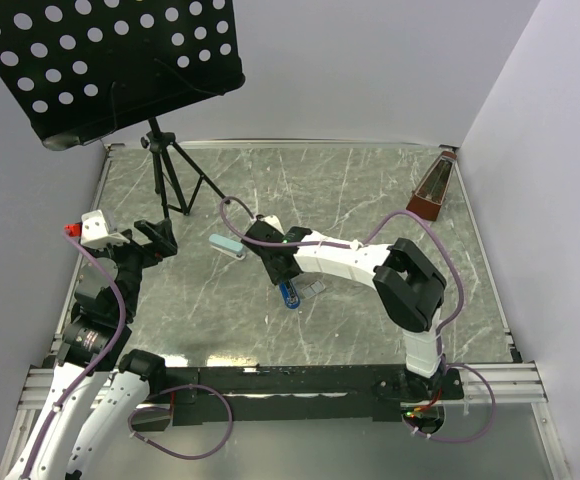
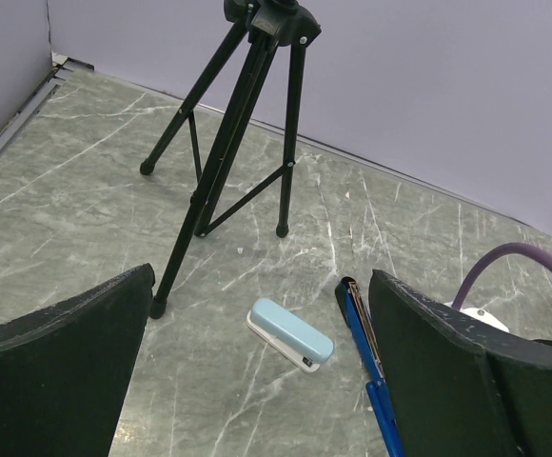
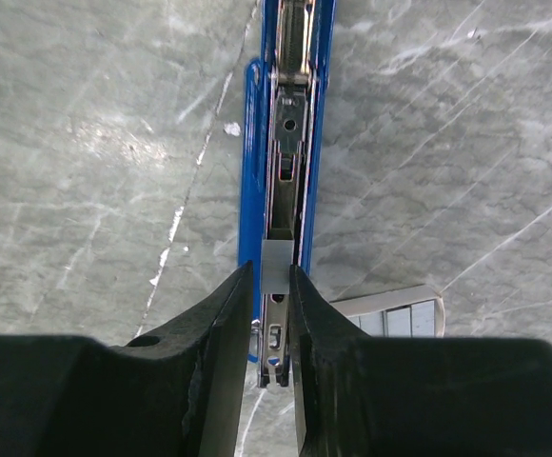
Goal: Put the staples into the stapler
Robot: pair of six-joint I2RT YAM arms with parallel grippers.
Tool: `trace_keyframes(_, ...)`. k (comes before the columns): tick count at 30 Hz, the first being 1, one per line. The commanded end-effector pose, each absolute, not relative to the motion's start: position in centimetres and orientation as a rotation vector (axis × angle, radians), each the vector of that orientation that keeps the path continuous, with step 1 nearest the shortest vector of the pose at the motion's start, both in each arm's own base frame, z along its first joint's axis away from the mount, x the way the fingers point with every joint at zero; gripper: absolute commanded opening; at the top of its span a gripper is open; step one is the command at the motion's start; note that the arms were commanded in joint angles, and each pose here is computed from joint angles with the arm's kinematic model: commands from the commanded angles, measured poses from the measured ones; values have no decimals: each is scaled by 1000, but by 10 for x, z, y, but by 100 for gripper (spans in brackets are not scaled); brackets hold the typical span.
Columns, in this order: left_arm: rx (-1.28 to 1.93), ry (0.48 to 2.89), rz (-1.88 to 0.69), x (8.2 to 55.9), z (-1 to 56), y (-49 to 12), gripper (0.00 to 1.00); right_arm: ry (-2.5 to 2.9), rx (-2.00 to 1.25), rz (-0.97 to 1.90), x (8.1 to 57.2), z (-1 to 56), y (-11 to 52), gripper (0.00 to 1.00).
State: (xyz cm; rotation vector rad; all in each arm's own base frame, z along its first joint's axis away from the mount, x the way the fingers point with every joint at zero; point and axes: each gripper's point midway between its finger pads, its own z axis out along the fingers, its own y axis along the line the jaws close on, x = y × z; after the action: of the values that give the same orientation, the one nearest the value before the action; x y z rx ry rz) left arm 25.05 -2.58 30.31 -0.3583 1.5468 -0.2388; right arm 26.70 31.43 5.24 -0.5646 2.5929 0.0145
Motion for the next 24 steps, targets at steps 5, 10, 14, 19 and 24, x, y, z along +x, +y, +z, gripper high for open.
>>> trace_keyframes(5, -357, 1537, -253, 253, 305, -28, 99, 2602, -556, -4, 270, 51, 317, 29)
trace_keyframes(10, -357, 1537, -253, 253, 305, -28, 99, 2582, -588, 48, 268, 57, 325, 29)
trace_keyframes(14, -356, 1539, -253, 253, 304, -28, 99, 2577, -607, 46, 268, 58, 328, 29)
trace_keyframes(19, -355, 1539, -252, 253, 304, -28, 100, 2574, -602, 21, 269, 59, 328, 29)
trace_keyframes(24, -356, 1538, -251, 253, 304, -28, 99, 2590, -586, -35, 271, 52, 323, 30)
